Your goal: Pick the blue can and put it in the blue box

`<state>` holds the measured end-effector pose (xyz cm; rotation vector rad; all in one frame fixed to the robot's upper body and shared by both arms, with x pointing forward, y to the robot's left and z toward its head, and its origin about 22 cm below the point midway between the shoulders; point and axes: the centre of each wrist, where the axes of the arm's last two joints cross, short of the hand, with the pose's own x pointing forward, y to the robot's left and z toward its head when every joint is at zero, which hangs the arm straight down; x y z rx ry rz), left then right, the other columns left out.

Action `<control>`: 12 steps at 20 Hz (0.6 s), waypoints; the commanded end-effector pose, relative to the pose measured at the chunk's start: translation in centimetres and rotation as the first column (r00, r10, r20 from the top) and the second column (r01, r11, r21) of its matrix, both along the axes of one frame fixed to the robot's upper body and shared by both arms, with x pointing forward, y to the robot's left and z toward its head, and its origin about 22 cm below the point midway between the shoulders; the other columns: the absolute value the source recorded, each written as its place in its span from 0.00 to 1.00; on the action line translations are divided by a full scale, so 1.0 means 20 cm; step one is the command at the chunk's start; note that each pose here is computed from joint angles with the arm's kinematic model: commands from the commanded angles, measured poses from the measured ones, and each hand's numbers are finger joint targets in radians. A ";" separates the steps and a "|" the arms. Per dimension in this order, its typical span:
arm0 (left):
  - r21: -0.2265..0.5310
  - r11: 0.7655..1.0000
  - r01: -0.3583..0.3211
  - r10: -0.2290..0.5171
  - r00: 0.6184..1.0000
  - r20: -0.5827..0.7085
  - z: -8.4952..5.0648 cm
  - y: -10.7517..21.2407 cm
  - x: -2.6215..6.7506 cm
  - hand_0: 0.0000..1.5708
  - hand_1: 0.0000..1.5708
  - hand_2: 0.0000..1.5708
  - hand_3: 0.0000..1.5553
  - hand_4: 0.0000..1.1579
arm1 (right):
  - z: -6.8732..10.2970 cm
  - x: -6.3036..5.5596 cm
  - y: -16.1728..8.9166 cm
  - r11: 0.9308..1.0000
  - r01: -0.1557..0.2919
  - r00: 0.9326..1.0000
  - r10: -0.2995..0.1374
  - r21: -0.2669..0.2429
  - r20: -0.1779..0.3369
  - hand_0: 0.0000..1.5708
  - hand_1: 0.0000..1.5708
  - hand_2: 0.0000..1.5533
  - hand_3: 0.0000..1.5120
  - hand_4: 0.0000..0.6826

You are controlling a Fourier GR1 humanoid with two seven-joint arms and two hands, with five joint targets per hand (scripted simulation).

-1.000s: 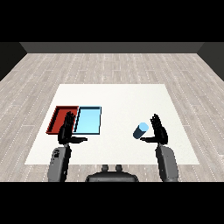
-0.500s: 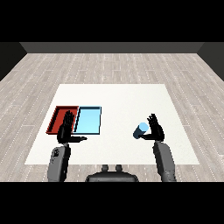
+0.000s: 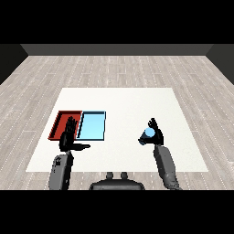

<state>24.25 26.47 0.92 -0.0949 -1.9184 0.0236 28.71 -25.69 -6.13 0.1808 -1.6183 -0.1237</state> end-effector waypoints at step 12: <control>0.003 1.000 0.011 -0.011 1.000 -0.001 0.04 0.01 0.006 0.00 0.00 0.00 0.00 0.00 | -0.05 -0.02 -0.04 0.986 0.143 0.990 -0.142 -0.089 0.016 0.97 0.97 0.96 0.95 0.92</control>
